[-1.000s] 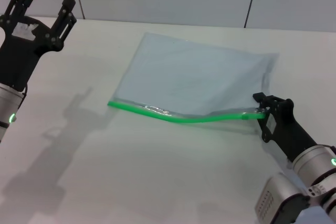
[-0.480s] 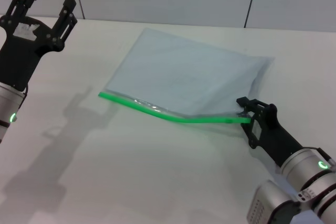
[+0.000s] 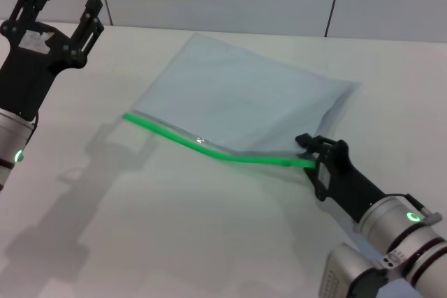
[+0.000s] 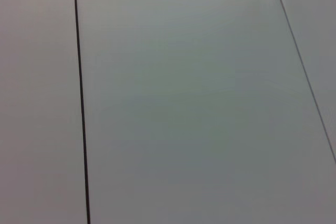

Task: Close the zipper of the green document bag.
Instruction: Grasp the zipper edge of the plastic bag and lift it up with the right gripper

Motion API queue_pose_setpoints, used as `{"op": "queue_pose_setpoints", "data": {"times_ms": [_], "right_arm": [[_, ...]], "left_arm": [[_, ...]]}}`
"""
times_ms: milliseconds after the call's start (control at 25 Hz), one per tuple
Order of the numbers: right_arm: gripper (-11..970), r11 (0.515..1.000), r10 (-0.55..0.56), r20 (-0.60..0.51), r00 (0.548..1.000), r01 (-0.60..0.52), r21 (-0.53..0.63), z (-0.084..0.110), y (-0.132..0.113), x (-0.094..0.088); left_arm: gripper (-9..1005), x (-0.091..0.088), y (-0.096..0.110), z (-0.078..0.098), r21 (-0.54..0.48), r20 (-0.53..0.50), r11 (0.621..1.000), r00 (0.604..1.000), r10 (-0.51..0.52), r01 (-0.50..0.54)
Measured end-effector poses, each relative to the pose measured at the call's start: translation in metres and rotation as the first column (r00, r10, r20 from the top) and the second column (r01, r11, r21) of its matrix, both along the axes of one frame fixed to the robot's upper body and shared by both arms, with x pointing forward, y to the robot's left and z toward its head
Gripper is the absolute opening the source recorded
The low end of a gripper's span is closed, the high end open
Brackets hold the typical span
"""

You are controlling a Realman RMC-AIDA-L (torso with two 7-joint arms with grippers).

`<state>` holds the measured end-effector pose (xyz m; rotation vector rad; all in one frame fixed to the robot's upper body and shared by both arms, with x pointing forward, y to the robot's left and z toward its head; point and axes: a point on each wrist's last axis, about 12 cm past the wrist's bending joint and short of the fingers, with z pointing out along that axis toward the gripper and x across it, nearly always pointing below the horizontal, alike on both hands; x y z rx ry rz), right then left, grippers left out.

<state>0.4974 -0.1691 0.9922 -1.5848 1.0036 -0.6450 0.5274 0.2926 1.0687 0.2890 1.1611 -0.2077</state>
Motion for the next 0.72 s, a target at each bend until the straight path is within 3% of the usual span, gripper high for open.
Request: {"op": "queue_pose_setpoints", "data": {"times_ms": [480, 720], "right_arm": [[46, 0.999, 0.021, -0.039, 0.999, -0.020, 0.028, 0.003, 0.014, 0.002], [45, 0.998, 0.026, -0.040, 0.999, -0.024, 0.061, 0.007, 0.017, 0.005]], "left_arm": [[726, 0.000, 0.000, -0.001, 0.002, -0.007, 1.000, 1.000, 0.003, -0.003], [725, 0.004, -0.005, -0.005, 0.050, -0.042, 0.998, 0.999, -0.023, 0.025]]}}
